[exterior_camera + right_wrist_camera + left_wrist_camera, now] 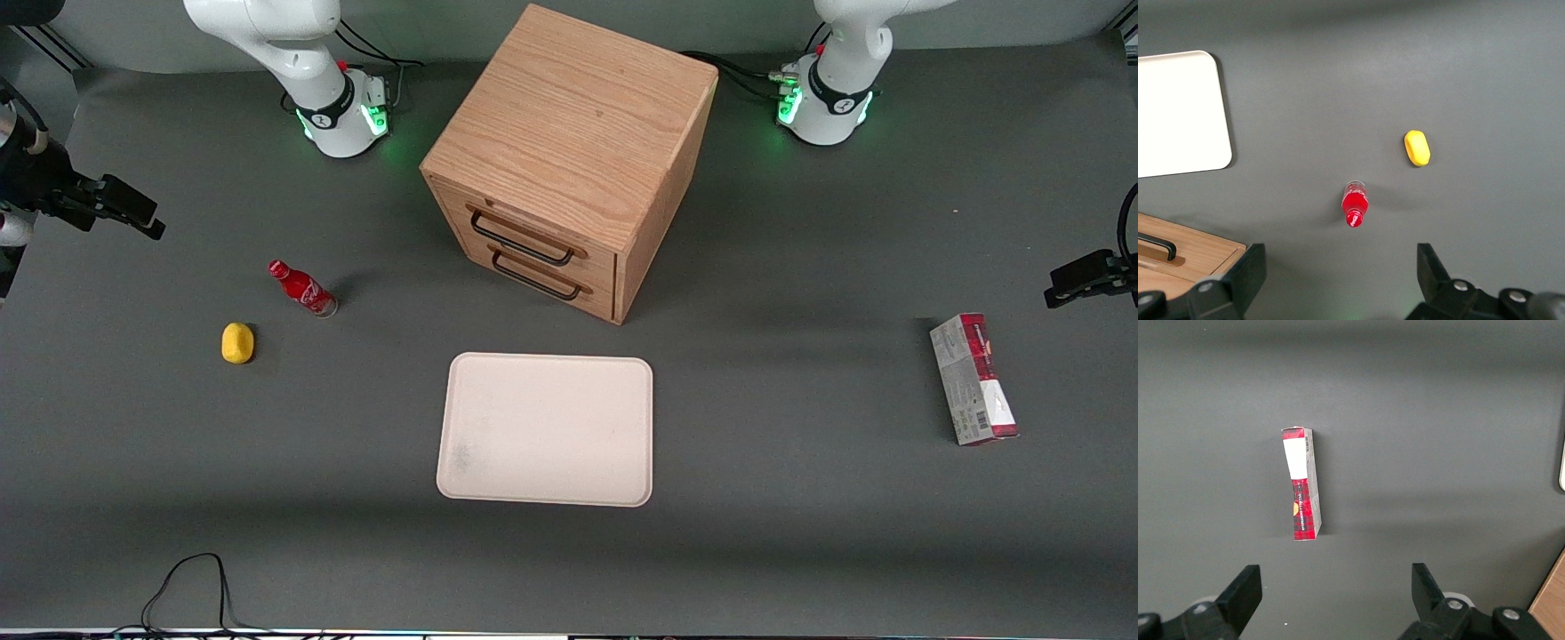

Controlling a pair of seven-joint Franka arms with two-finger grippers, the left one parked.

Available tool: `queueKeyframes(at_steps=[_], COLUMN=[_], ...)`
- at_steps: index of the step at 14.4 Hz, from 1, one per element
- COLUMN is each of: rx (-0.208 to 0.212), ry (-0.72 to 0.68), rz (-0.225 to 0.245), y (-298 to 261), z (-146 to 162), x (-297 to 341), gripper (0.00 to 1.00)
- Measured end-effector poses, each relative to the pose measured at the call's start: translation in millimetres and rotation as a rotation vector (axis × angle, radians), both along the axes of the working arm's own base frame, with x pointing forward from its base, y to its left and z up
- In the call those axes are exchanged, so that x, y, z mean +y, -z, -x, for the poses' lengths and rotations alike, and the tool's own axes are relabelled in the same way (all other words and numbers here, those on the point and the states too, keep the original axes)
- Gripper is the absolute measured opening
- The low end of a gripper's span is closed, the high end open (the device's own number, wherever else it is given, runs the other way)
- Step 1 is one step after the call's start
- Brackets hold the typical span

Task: Place coke bottle on tray
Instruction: 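Move the right gripper down over the red Coca-Cola bottle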

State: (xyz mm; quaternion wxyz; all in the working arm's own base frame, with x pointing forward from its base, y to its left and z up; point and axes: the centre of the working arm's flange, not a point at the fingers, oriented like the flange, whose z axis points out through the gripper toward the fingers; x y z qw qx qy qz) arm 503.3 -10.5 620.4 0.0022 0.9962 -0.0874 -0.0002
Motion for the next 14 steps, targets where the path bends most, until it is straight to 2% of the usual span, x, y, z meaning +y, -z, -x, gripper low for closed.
queueKeyframes(at_steps=[6, 9, 10, 14], rx=[0.037, 0.126, 0.139, 0.094], ry=[-0.009, -0.024, -0.027, -0.060], rz=[-0.020, -0.023, -0.023, -0.015], y=[16.0, 57.0, 76.5, 168.7], z=[-5.8, -1.1, -0.9, 1.0], x=[7.0, 16.3, 18.2, 37.4], gripper=[1.00, 1.00, 1.00, 1.00])
